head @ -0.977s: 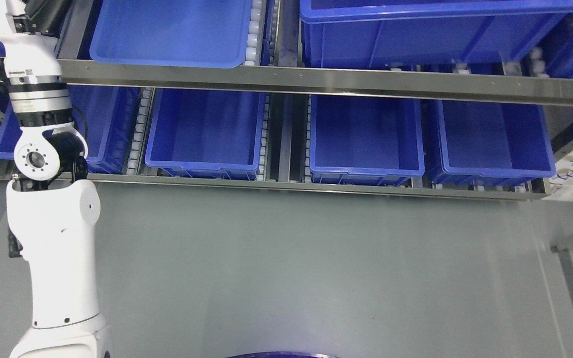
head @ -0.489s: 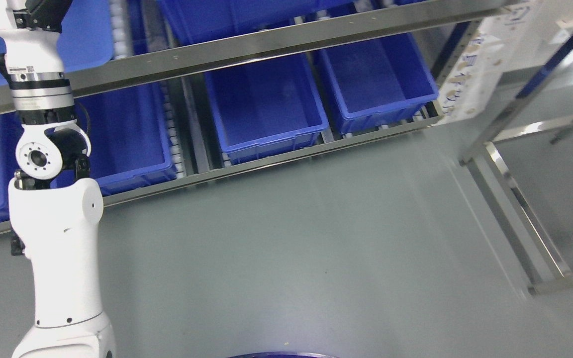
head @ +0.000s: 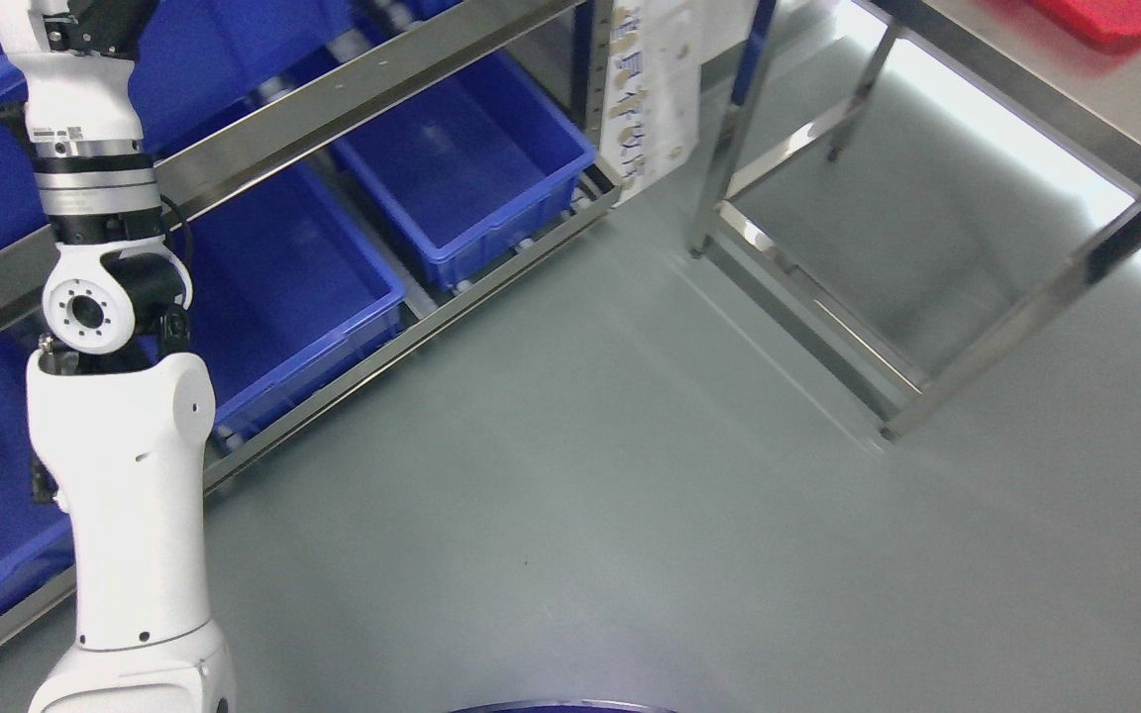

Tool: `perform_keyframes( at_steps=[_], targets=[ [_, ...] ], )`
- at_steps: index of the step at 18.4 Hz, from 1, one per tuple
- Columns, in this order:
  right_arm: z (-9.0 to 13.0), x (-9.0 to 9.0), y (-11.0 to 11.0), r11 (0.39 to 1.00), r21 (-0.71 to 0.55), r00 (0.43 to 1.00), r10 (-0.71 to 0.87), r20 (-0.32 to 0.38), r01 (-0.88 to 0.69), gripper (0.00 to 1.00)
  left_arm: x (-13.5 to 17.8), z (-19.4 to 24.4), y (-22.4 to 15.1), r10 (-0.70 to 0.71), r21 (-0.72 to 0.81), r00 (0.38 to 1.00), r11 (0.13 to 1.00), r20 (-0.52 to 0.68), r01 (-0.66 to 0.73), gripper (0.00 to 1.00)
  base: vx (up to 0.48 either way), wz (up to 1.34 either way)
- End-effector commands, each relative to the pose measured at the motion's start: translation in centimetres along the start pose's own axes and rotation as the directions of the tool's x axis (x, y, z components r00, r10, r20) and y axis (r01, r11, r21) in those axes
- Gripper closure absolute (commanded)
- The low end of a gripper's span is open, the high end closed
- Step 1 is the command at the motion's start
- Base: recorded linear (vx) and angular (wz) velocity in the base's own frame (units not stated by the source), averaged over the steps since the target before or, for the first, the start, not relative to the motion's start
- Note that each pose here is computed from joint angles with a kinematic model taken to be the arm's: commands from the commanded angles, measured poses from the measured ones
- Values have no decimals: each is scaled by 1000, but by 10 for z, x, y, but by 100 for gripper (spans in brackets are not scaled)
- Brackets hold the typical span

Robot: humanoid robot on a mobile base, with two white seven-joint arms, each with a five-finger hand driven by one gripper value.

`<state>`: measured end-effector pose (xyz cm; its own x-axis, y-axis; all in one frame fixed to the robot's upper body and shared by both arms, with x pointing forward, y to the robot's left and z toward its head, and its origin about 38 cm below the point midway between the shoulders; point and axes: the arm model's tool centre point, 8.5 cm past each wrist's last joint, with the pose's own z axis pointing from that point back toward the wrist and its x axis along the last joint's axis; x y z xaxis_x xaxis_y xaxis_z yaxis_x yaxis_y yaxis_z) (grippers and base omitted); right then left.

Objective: Grab orange capacitor from left shelf to right desk
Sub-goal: 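Turn the robot toward the steel table holding the capacitor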

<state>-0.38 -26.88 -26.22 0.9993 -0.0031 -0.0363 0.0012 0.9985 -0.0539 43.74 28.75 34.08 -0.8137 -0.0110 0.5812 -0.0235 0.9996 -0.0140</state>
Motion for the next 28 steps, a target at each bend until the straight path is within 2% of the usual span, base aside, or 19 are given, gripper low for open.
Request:
perform_keyframes(
  at_steps=[1, 8, 10, 18, 23, 25, 28],
  targets=[
    [0, 3, -12, 1000, -18, 1000, -10, 20, 11, 0, 1, -2, -7, 11, -12, 1000, 1000, 4, -11, 99, 165, -820],
    [0, 3, -12, 1000, -18, 1000, -10, 19, 11, 0, 4, -11, -9, 15, -12, 1000, 1000, 16, -15, 99, 191, -799],
    [0, 3, -12, 1000, -18, 1000, -10, 20, 11, 0, 3, -14, -19, 38, -20, 999, 999, 17, -37, 99, 243, -637],
    [0, 3, -12, 1000, -18, 1000, -10, 20, 11, 0, 0, -24, -35, 75, -28, 997, 997, -33, -76, 99, 290, -429],
    [0, 3, -12, 1000, -18, 1000, -10, 20, 11, 0, -23, -9, -91, 108, -138, 970, 980, -216, -140, 98, 326, -123],
    [0, 3, -12, 1000, -18, 1000, -10, 20, 11, 0, -35, 8, -94, 101, -142, 951, 979, -294, -148, 98, 342, -8],
    [0, 3, -12, 1000, -18, 1000, -10, 20, 11, 0, -43, 27, -93, 98, -144, 937, 977, -335, -154, 98, 280, -70]
  ],
)
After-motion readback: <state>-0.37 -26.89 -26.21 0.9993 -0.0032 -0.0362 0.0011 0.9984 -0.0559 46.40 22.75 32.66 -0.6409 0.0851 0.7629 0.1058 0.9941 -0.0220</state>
